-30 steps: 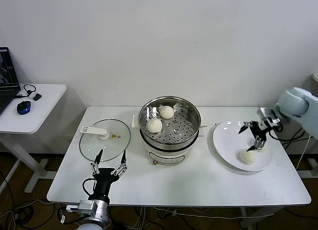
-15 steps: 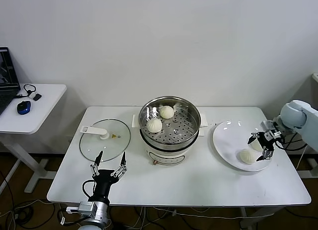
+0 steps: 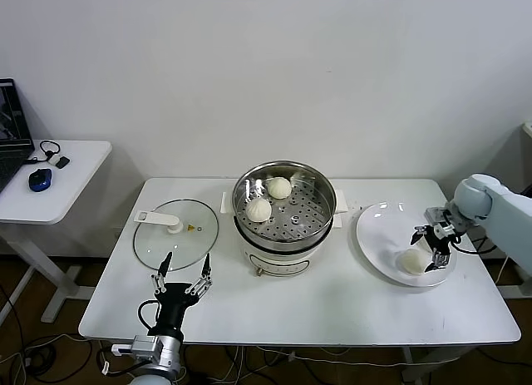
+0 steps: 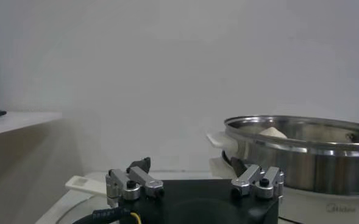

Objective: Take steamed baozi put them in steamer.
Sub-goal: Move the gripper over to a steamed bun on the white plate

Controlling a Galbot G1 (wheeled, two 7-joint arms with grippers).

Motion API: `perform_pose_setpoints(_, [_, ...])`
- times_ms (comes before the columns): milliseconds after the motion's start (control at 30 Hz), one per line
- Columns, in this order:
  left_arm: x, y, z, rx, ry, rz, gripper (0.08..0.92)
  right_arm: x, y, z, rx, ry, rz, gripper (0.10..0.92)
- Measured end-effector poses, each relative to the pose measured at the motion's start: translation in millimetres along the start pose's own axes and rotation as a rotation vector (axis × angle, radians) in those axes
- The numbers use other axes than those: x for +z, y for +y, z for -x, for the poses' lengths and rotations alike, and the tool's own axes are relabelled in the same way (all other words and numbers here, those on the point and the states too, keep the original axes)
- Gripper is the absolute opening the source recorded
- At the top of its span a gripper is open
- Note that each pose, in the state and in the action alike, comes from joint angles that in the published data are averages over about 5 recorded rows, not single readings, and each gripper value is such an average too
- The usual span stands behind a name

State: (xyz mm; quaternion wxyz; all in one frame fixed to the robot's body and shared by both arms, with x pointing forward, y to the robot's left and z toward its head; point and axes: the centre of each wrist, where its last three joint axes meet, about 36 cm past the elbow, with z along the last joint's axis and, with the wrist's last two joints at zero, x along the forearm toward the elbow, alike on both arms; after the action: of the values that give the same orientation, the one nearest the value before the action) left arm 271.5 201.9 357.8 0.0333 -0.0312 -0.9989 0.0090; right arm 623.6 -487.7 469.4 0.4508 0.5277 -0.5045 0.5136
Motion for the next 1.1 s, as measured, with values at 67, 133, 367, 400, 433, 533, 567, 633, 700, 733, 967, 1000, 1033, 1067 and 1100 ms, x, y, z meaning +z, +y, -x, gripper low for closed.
perform_pose_setpoints(67, [0, 0, 1, 0.000, 0.000, 0.000, 0.823, -1, -1, 3, -0.002, 0.001, -0.001, 0.823])
perform_pose_setpoints(133, [0, 0, 1, 0.000, 0.001, 0.000, 0.823, -2, -2, 6, -0.005, 0.003, -0.001, 0.823])
perform_pose_setpoints(367, [1, 0, 2, 0.001, 0.002, 0.000, 0.823, -6, -4, 14, -0.016, 0.004, -0.003, 0.823])
perform_pose_setpoints(400, [1, 0, 2, 0.001, 0.002, 0.000, 0.823, -6, -4, 15, -0.017, 0.003, -0.003, 0.823])
perform_pose_setpoints(433, [1, 0, 2, 0.001, 0.002, 0.000, 0.823, -6, -4, 15, -0.017, 0.003, -0.003, 0.823])
perform_pose_setpoints(533, [1, 0, 3, 0.001, 0.002, 0.000, 0.823, -7, -5, 16, -0.018, 0.004, -0.001, 0.823])
perform_pose_setpoints(567, [1, 0, 3, 0.001, 0.002, 0.000, 0.823, -7, -5, 16, -0.019, 0.004, -0.001, 0.823])
perform_pose_setpoints(633, [1, 0, 3, 0.001, 0.002, -0.001, 0.823, -7, -5, 16, -0.022, 0.006, 0.001, 0.822])
perform_pose_setpoints(700, [1, -1, 3, 0.001, 0.002, -0.001, 0.823, -7, -5, 16, -0.025, 0.006, 0.002, 0.816])
perform_pose_setpoints(733, [1, -1, 3, 0.001, 0.003, -0.001, 0.823, -7, -5, 17, -0.027, 0.006, 0.002, 0.803])
perform_pose_setpoints(967, [2, -1, 3, 0.001, 0.005, -0.002, 0.823, -7, -5, 16, -0.027, 0.003, 0.006, 0.692])
perform_pose_setpoints(1000, [2, -1, 3, 0.001, 0.005, -0.002, 0.823, -7, -5, 16, -0.026, 0.003, 0.005, 0.684])
perform_pose_setpoints(1033, [2, -1, 3, 0.001, 0.005, -0.002, 0.823, -7, -5, 15, -0.025, 0.002, 0.005, 0.677])
perform_pose_setpoints(1067, [2, -1, 3, 0.001, 0.005, -0.002, 0.823, -7, -5, 15, -0.024, 0.002, 0.004, 0.673])
perform_pose_setpoints(1100, [2, -1, 3, 0.000, 0.005, -0.002, 0.823, -7, -5, 14, -0.023, 0.001, 0.004, 0.671])
